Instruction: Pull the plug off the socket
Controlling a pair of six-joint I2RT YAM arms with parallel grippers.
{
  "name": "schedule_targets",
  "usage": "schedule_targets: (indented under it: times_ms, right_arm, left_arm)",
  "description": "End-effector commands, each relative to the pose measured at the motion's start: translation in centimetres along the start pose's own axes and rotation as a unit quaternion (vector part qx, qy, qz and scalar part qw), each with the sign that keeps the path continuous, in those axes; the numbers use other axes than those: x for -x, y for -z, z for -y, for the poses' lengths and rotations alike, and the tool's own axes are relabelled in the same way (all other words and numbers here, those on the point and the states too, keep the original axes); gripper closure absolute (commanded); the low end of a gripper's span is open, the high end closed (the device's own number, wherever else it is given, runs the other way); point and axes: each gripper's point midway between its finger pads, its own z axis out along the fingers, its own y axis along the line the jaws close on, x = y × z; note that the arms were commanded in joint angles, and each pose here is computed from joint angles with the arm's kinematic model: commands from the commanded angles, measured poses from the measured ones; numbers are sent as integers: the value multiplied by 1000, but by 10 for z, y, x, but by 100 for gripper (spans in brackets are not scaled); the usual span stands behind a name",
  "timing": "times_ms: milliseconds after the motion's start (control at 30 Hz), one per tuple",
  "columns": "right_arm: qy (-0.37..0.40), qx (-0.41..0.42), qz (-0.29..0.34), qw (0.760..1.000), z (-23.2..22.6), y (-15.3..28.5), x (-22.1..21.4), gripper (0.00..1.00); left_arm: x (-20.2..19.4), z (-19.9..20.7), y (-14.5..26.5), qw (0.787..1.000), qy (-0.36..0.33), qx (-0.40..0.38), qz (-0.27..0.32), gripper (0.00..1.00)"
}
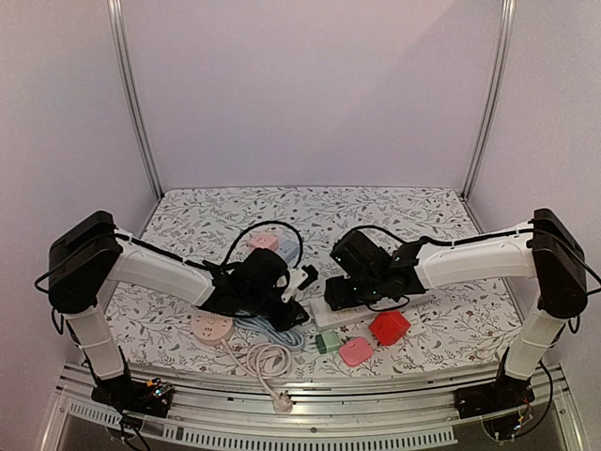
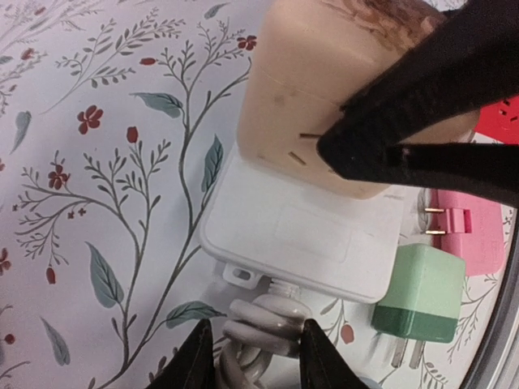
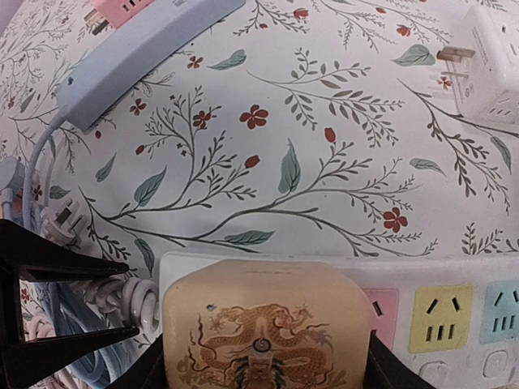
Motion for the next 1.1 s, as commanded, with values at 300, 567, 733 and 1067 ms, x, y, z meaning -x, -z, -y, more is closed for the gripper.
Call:
schedule_targets:
  times_ms: [300, 567, 733, 1067]
  right_arm:
    - [22, -51, 9, 998, 5, 9, 2, 59]
    - [45, -89, 15, 995, 7, 11, 3, 60]
    - [42, -89, 18, 995, 7, 12, 4, 60]
    - [4, -49, 17, 999, 6, 12, 4, 60]
  left_arm:
    - [-50, -12, -15, 997, 18, 10, -79, 68]
    - [-47, -13, -14, 997, 17, 10, -76, 69]
    - [-46, -13, -15, 997, 18, 9, -76, 69]
    - [-48, -13, -15, 997, 17, 10, -79, 70]
